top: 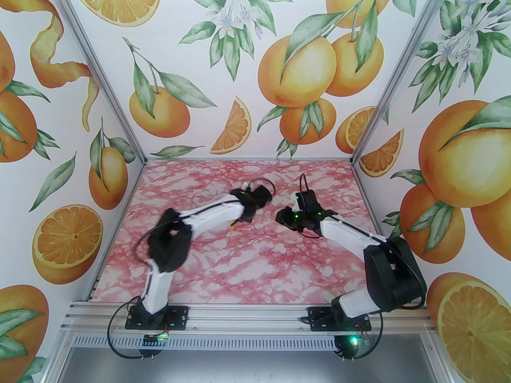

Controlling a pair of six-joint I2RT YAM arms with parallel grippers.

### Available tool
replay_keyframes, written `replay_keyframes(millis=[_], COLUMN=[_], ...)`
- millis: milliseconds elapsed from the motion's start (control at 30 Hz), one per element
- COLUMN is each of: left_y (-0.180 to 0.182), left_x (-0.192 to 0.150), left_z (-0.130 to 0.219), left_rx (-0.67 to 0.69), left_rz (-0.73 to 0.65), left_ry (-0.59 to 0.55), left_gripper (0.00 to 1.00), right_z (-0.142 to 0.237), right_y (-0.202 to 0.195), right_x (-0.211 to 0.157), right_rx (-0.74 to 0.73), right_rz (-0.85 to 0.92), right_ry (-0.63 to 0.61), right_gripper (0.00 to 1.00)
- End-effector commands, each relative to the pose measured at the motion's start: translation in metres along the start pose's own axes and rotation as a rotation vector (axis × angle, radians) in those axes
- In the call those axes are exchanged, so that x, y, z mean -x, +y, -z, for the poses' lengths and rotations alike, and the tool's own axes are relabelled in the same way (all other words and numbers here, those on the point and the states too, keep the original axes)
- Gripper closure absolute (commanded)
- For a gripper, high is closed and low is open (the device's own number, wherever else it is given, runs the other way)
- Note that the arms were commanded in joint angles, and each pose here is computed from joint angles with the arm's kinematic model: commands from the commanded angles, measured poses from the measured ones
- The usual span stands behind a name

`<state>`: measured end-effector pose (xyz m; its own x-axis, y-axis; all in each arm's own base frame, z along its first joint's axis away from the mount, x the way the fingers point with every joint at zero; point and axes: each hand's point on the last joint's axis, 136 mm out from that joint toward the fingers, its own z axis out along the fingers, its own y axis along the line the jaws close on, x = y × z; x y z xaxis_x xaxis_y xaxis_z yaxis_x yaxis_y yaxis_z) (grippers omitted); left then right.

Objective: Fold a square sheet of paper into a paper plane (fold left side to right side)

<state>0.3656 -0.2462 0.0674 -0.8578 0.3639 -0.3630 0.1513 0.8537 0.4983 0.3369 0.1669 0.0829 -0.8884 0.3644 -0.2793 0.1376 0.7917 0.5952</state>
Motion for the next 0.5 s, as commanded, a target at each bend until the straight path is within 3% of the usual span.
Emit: replay_keyframes(millis=[0,100,200,367,467], left_y=[0.011,-0.012,-0.037,-0.083,-0.091], left_x=[-0.007,-0.011,-0.019,-0.026,-0.02], left_z=[-0.005,-0.01,-0.013,0.002,0.021], left_rx=[0.116,0.057,-0.046,-0.338,-0.462], left_rz=[-0.102,-0.109,-0.097,-0.011,0.038], left_ry=[0.035,0.06,0.102,0.151,0.138], left_gripper=[1.0,0.96,0.82,0.5,0.42], right_z=[0.01,0.014,0.016,0.015,0.012], right_y=[-0.008,-0.013,-0.015,-0.014,-0.01], right_x=[0.007,0.008,0.007,0.006,0.005], right_rx=[-0.019,-0.026,-0.028,-0.019,0.007], right_rz=[-0.016,-0.024,-0.027,-0.025,-0.021], right_ry=[-0.057,-0.066,-0.067,-0.058,-0.041], right_gripper=[0.71,0.71,0.71,0.7,0.69])
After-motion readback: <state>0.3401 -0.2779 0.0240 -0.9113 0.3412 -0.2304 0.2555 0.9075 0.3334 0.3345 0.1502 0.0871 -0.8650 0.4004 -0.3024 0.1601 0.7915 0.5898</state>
